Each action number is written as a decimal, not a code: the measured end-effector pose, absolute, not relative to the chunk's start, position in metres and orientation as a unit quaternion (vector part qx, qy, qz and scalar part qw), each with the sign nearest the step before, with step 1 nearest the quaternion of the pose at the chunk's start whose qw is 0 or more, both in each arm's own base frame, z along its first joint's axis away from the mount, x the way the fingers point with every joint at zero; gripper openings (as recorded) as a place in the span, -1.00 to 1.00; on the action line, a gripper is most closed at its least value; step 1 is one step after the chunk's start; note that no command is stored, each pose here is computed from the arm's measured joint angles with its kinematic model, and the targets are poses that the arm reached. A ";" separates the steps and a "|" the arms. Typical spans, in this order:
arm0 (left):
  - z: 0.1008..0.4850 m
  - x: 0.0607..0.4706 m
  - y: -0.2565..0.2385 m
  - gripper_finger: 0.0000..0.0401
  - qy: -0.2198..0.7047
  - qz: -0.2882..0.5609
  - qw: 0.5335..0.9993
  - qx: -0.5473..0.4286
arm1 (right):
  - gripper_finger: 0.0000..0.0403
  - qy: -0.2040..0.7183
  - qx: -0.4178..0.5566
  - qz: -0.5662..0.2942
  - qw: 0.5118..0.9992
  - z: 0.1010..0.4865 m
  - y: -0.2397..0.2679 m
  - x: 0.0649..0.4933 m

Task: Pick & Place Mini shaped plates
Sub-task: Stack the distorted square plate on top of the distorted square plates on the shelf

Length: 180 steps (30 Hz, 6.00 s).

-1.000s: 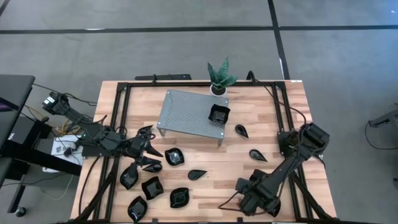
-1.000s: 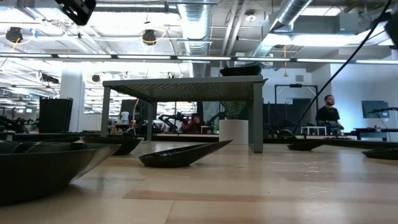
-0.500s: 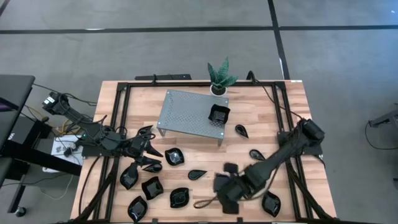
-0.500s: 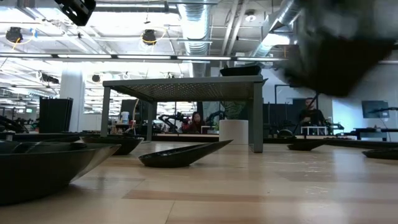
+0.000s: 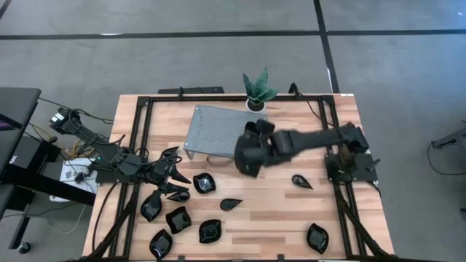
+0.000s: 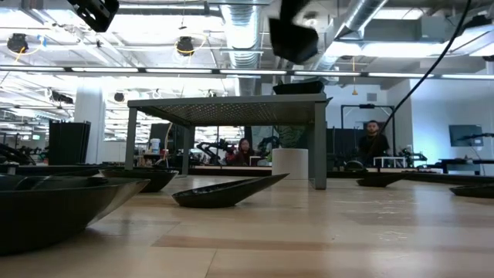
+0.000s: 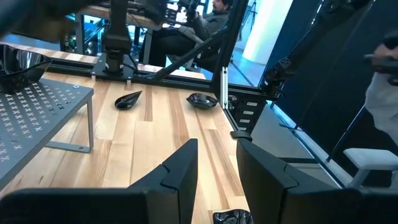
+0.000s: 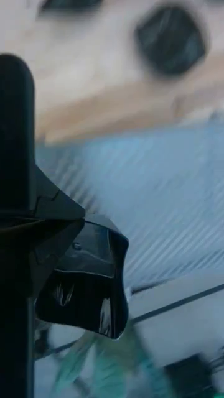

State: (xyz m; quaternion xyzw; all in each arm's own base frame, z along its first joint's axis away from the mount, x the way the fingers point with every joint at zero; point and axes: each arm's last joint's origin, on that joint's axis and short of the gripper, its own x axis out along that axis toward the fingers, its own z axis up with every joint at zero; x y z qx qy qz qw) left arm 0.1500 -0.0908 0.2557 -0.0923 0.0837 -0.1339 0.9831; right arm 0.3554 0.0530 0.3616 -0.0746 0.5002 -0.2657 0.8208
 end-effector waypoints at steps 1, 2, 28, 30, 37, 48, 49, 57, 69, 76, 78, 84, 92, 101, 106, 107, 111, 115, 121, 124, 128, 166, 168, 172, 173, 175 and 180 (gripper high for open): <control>0.256 0.150 -0.091 -0.44 0.084 -0.134 0.983 -0.092 | -0.99 0.512 -0.071 -0.276 0.810 0.361 0.043 0.355; 0.256 0.150 -0.091 -0.44 0.084 -0.134 0.983 -0.092 | -0.99 0.523 -0.066 -0.282 0.802 0.360 0.034 0.354; 0.255 0.150 -0.091 -0.44 0.084 -0.134 0.983 -0.092 | -0.98 0.590 -0.010 -0.200 0.782 0.344 -0.010 0.360; 0.255 0.150 -0.091 -0.44 0.084 -0.134 0.983 -0.092 | -0.98 0.592 -0.004 -0.192 0.783 0.344 -0.009 0.360; 0.256 0.150 -0.091 -0.44 0.084 -0.134 0.983 -0.092 | -0.97 0.620 -0.026 -0.179 0.763 0.328 -0.010 0.369; 0.256 0.150 -0.091 -0.44 0.084 -0.134 0.983 -0.092 | -0.63 0.620 -0.041 -0.169 0.765 0.319 -0.009 0.378; 0.256 0.150 -0.091 -0.44 0.084 -0.134 0.983 -0.092 | -0.61 0.621 -0.041 -0.169 0.764 0.319 -0.009 0.377; 0.256 0.150 -0.091 -0.44 0.083 -0.134 0.983 -0.088 | -0.62 0.613 -0.072 -0.229 0.753 0.320 -0.024 0.377; 0.256 0.150 -0.091 -0.44 0.083 -0.134 0.983 -0.088 | -0.71 0.649 0.006 -0.173 0.741 0.300 -0.038 0.385; 0.255 0.150 -0.091 -0.44 0.084 -0.134 0.983 -0.088 | -0.71 0.655 -0.017 -0.123 0.745 0.291 -0.031 0.394; 0.256 0.150 -0.091 -0.44 0.083 -0.134 0.983 -0.088 | -0.71 0.657 -0.018 -0.119 0.744 0.291 -0.029 0.394; 0.255 0.150 -0.091 -0.44 0.084 -0.134 0.983 -0.088 | -0.71 0.657 -0.025 -0.121 0.744 0.293 -0.027 0.392; 0.255 0.150 -0.091 -0.44 0.089 -0.143 0.979 -0.117 | -0.71 0.637 -0.017 -0.126 0.760 0.316 -0.019 0.392; 0.260 0.149 -0.100 -0.44 0.077 -0.159 0.975 -0.137 | -0.71 0.542 -0.052 -0.115 0.831 0.393 0.030 0.377; 0.275 0.167 -0.114 -0.44 0.084 -0.158 0.977 -0.113 | -0.71 0.502 -0.102 -0.093 0.854 0.408 0.076 0.350; 0.281 0.172 -0.119 -0.44 0.090 -0.162 0.977 -0.102 | -0.71 0.501 -0.108 -0.088 0.854 0.408 0.084 0.344; 0.305 0.189 -0.133 -0.44 0.174 -0.151 0.971 -0.056 | -0.71 0.480 -0.126 -0.046 0.867 0.399 0.115 0.325; 0.316 0.196 -0.145 -0.44 0.256 -0.118 0.959 -0.017 | -0.71 0.432 -0.129 -0.003 0.893 0.376 0.140 0.301; 0.288 0.187 -0.164 -0.44 0.369 -0.082 0.922 -0.091 | -0.71 0.341 -0.072 0.020 0.937 0.311 0.142 0.257; 0.259 0.183 -0.173 -0.44 0.421 -0.045 0.896 -0.138 | -0.71 0.271 -0.034 0.025 0.962 0.277 0.133 0.240; 0.231 0.180 -0.183 -0.44 0.479 -0.011 0.854 -0.203 | -0.71 0.199 0.009 0.038 0.979 0.241 0.126 0.229; 0.166 0.181 -0.233 -0.44 0.522 0.021 0.812 -0.260 | -0.30 0.076 -0.013 0.054 0.996 0.228 0.101 0.283; 0.165 0.177 -0.234 -0.44 0.516 0.022 0.818 -0.253 | -0.24 0.076 -0.012 0.051 0.996 0.229 0.103 0.292; 0.158 0.171 -0.232 -0.44 0.519 0.028 0.819 -0.243 | -0.16 0.079 -0.013 0.051 0.995 0.230 0.108 0.305; 0.157 0.170 -0.232 -0.44 0.519 0.031 0.818 -0.244 | -0.15 0.081 -0.014 0.052 0.995 0.232 0.109 0.307; 0.156 0.170 -0.232 -0.44 0.517 0.032 0.819 -0.246 | -0.13 0.088 -0.019 0.053 0.995 0.232 0.111 0.311; 0.154 0.171 -0.234 -0.44 0.511 0.034 0.824 -0.243 | -0.11 0.090 -0.021 0.051 0.994 0.233 0.111 0.315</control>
